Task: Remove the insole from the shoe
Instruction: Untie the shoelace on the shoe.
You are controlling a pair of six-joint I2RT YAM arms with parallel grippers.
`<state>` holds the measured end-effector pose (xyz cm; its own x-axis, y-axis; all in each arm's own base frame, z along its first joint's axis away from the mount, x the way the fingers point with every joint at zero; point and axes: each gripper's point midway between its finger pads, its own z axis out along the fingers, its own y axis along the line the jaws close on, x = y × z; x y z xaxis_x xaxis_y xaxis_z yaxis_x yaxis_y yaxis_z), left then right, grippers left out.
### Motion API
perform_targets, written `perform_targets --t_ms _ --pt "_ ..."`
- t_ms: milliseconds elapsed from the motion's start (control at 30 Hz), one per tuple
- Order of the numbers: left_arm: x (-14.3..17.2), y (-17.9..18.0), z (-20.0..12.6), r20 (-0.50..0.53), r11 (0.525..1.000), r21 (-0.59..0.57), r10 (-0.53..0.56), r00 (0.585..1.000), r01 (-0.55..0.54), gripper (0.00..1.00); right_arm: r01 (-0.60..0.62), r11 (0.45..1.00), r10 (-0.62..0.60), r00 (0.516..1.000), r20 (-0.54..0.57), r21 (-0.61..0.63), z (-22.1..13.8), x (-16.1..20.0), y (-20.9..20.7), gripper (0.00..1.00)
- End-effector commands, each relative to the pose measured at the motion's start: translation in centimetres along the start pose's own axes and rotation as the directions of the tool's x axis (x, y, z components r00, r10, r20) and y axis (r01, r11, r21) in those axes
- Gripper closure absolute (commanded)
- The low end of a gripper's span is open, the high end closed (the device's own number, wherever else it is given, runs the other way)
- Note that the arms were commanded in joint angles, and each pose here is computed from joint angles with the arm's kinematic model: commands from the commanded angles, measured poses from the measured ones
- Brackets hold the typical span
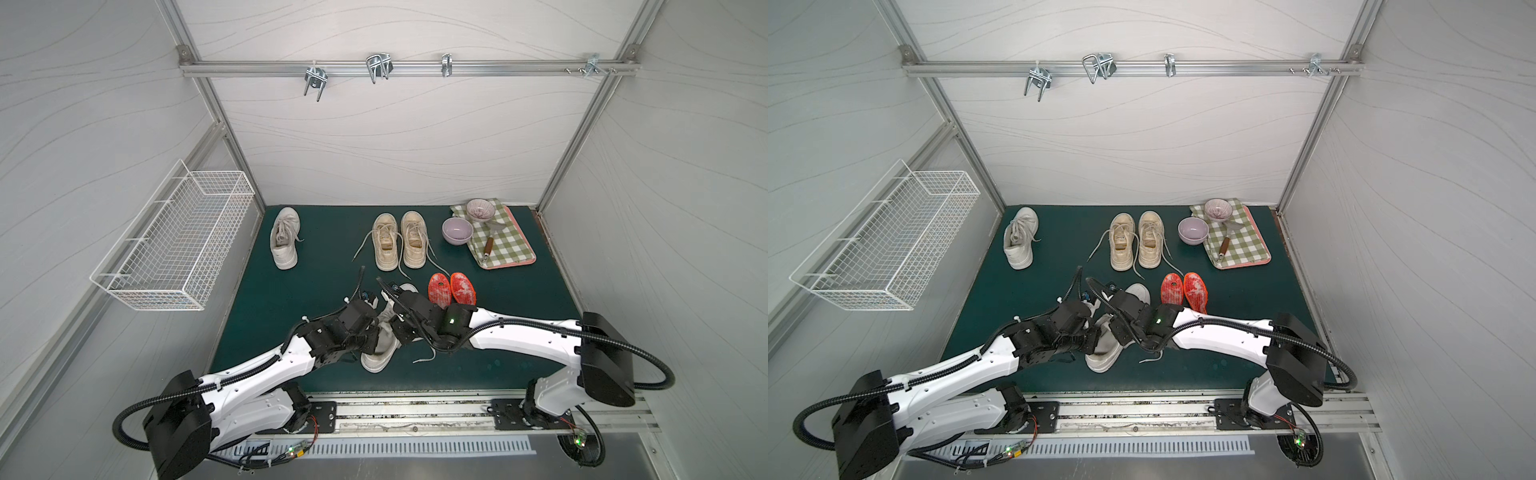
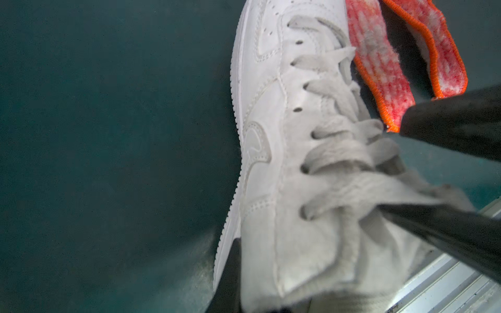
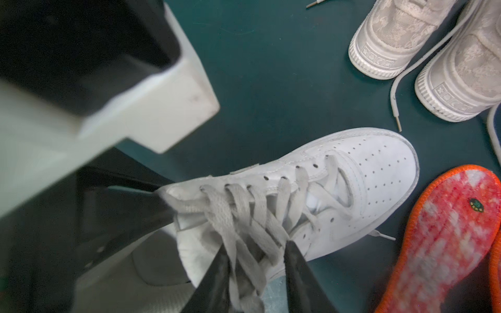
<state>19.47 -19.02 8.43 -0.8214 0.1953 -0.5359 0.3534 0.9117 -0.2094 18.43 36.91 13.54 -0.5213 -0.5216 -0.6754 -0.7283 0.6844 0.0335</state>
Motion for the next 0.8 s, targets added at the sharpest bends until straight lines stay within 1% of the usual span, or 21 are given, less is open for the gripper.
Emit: perform_targets --t_ms 0,333,433,633,767 --pt "-5.6 -3.2 -2.3 0.179 0.994 0.106 -0.010 0.984 -0.009 1.00 0.000 0.995 0.000 1.000 -0.005 0.099 -0.2 -0.2 -1.4 0.74" --pt "-5.4 -3.6 -2.0 0.170 0.994 0.111 0.001 0.985 -0.020 1.00 -0.009 0.991 0.009 1.000 0.001 0.136 0.0 -0.4 -2.0 0.89" --pt "-5.3 -3.7 -2.0 0.166 0.993 0.115 0.005 0.986 -0.025 1.00 -0.013 0.990 0.012 1.000 0.002 0.142 0.1 -0.3 -2.0 0.91" --pt "-5.4 -4.5 -2.3 0.176 0.989 0.140 0.018 0.984 -0.043 1.00 -0.015 0.985 0.015 1.000 0.001 0.173 1.1 0.0 -2.5 0.90" --pt "-5.5 -4.9 -2.8 0.192 0.986 0.155 0.023 0.981 -0.054 1.00 -0.021 0.982 0.018 1.000 0.015 0.189 2.0 -0.2 -2.6 0.84"
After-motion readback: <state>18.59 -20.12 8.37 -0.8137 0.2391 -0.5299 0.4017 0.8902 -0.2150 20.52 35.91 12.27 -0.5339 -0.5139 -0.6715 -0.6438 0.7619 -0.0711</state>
